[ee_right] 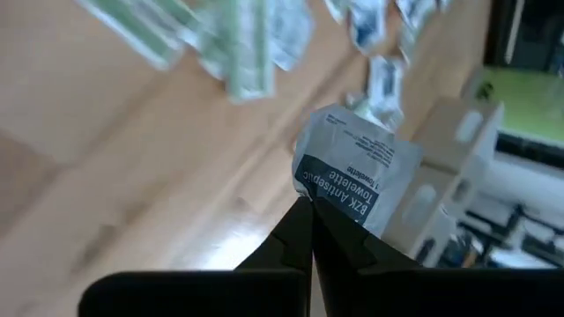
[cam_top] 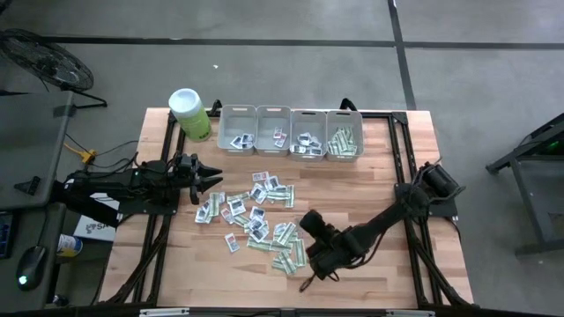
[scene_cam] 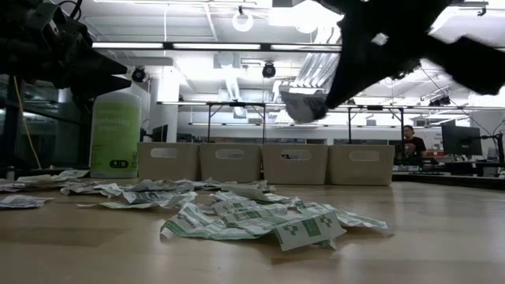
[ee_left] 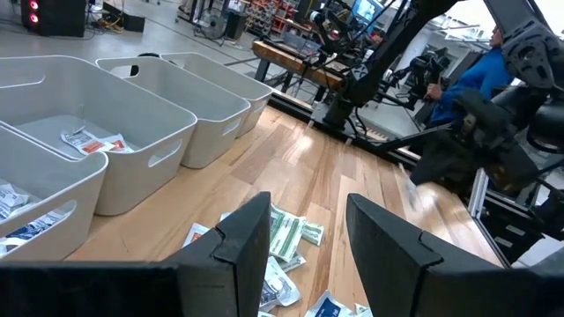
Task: Pick & Place First Aid Supplies
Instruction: Put the towelette pack into the middle right gray bin
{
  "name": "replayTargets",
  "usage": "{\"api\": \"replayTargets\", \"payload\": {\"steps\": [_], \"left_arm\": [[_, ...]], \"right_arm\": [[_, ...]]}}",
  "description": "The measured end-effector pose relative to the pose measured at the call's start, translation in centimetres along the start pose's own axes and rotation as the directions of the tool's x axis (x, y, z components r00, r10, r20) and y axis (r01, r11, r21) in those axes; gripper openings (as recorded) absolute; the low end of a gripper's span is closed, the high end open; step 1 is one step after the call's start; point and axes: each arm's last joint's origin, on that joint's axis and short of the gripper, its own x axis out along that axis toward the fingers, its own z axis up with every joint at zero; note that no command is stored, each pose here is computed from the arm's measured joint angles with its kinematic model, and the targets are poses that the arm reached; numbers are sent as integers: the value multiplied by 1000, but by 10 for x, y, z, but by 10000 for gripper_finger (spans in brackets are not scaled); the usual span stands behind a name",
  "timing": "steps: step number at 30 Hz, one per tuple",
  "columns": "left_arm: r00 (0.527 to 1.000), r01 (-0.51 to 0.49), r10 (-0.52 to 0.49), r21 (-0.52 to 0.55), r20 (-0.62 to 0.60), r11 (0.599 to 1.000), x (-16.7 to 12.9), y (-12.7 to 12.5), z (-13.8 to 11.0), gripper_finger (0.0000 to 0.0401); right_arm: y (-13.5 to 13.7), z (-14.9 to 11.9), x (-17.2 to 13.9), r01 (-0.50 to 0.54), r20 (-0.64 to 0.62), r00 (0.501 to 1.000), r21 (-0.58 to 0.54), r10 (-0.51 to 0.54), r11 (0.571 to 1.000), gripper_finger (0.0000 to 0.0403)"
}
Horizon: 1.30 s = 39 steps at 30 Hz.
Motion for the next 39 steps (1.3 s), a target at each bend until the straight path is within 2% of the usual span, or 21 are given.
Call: {"api": "replayTargets", "payload": {"steps": [3, 10, 15, 21, 25, 31, 36, 39], "left_arm": [[1000, 1, -1, 0, 0, 1000, 0, 0, 0, 150], [1000, 1, -1, 0, 0, 1000, 0, 0, 0, 150], [1000, 1, -1, 0, 0, 1000, 0, 0, 0, 150], [1000, 1, -1, 0, 0, 1000, 0, 0, 0, 150], [1000, 1, -1, 0, 0, 1000, 0, 0, 0, 150], [1000, 1, -1, -1, 0, 1000, 0, 0, 0, 150], [1000, 1, -1, 0, 0, 1000, 0, 0, 0, 150], [1000, 1, -1, 0, 1, 1000, 0, 0, 0, 150]], "right_arm": [[-11, -6, 10, 28, -43, 999, 34, -27, 999, 0], [-41, -28, 39, 83, -156, 987, 236, -47, 968, 0], [-67, -58, 54, 118, -247, 969, 426, -10, 897, 0], [-98, -97, 62, 138, -309, 950, 534, 41, 834, 0], [-116, -123, 69, 129, -341, 938, 521, 67, 844, 0], [-135, -163, 92, 66, -401, 905, 459, 140, 886, 0], [-142, -185, 105, -36, -405, 892, 381, 202, 924, 0], [-144, -193, 110, -137, -365, 897, 308, 249, 942, 0]]}}
